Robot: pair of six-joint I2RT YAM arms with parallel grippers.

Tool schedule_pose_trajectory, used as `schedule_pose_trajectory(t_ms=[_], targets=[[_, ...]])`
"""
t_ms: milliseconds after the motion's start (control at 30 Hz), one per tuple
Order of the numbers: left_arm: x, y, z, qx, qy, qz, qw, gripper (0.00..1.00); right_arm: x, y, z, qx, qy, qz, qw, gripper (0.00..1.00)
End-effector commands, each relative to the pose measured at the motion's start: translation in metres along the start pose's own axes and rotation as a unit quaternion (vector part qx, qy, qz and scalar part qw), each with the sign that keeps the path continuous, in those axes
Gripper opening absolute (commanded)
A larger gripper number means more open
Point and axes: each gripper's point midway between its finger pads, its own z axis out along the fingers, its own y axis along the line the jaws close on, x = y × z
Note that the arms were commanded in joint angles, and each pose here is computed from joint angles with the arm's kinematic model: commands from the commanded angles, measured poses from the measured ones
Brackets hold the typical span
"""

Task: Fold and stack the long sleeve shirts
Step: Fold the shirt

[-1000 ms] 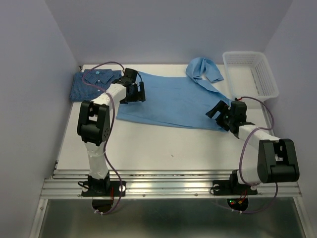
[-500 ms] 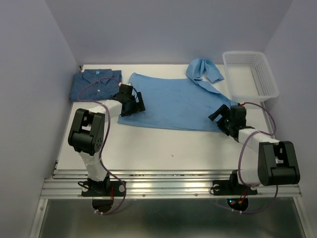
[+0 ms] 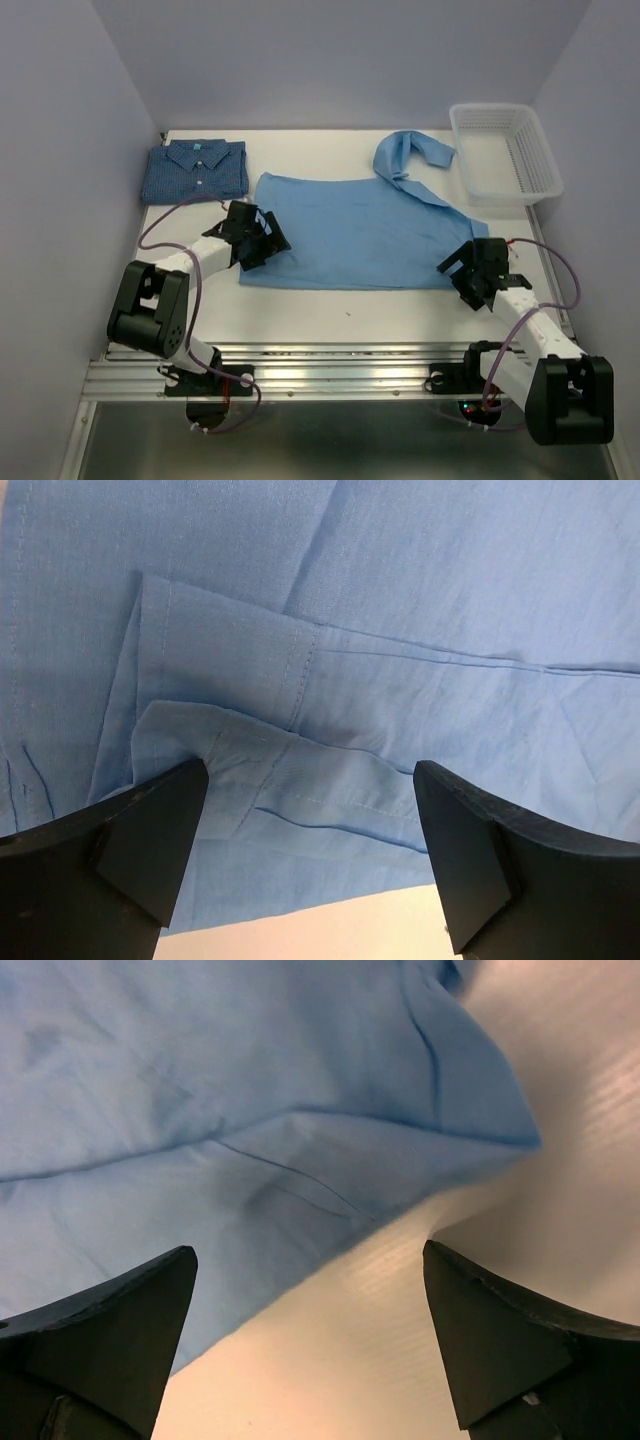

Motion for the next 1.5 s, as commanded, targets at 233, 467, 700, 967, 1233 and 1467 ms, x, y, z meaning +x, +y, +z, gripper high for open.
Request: schedule_pose_trajectory(t_ms=[233,467,700,967,1233,1467], targets=[[0.095,0.077,-0.065,-0.158,0.129,-0.065,0.977,0.99,0.031,-0.038,-0.011,0.087,0.066,0.024,0.994,1.00],[-0.016,0.016,-0.092,-0.128,-0.012,-0.007,0.992,0.99,-0.034,0.057,-0.058,-0.114,-0.025,-0.081,0.990,1.00],[-0.103,-0.001,-0.102,-0.184,-0.108,0.037,0.976,0.99,-0.066,0.160,-0.095,-0.302,-0.085,-0.216,0.925,1.00],[-0.199,0.021,-0.078,-0.238,-0.166,-0.002,0.957,0.99,-0.077,0.293,-0.040,-0.281,-0.112,-0.391,0.869,1.00],[-0.228,0.045,-0.042,-0.267,-0.143,0.009,0.953,0.99,-0.133,0.366,0.052,-0.171,-0.169,-0.345,0.907,1.00],[-0.218,0.044,-0.004,-0.234,-0.094,0.015,0.968,0.97,-0.155,0.365,0.132,-0.084,-0.194,-0.369,0.905,1.00]])
